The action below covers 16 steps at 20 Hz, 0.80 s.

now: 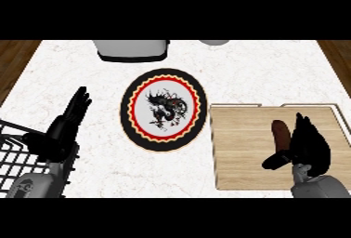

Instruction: Pick the sweet potato from the tray and place it in the plate

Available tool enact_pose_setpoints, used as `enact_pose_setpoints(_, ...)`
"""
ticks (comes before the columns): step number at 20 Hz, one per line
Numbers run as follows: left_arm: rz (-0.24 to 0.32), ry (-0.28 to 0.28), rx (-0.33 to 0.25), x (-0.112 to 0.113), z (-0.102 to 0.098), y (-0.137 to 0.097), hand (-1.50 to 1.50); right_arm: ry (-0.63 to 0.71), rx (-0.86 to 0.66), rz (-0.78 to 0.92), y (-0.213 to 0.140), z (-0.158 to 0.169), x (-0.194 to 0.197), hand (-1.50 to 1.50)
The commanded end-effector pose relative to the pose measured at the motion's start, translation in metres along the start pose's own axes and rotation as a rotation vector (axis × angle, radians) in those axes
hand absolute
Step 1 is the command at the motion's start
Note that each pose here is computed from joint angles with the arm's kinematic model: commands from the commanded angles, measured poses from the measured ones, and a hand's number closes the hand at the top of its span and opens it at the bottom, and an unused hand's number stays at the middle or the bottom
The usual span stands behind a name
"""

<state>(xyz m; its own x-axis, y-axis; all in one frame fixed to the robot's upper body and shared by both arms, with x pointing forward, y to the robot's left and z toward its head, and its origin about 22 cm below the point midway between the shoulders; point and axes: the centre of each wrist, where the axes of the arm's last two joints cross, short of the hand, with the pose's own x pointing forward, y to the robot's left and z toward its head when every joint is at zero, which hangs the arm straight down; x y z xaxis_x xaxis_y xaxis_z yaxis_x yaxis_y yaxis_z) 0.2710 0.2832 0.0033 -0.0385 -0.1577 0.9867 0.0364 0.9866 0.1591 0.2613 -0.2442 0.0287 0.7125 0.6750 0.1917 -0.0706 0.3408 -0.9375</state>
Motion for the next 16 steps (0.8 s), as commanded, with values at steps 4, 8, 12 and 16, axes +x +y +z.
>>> enact_pose_setpoints(4,-0.022,0.085,0.018,-0.023,0.019,0.032,0.00,0.056,0.050,0.031,0.011,-0.020,0.003,-1.50)
enact_pose_setpoints(8,-0.024,0.073,0.047,-0.025,0.016,0.018,0.00,-0.034,0.101,0.042,0.029,-0.025,-0.010,1.50)
enact_pose_setpoints(12,-0.036,0.081,0.031,-0.015,0.008,0.013,0.00,-0.059,0.090,0.019,0.035,-0.030,-0.001,1.50)
enact_pose_setpoints(16,-0.031,0.085,0.057,-0.033,0.026,0.022,0.00,-0.091,0.099,-0.040,0.048,0.016,-0.024,1.50)
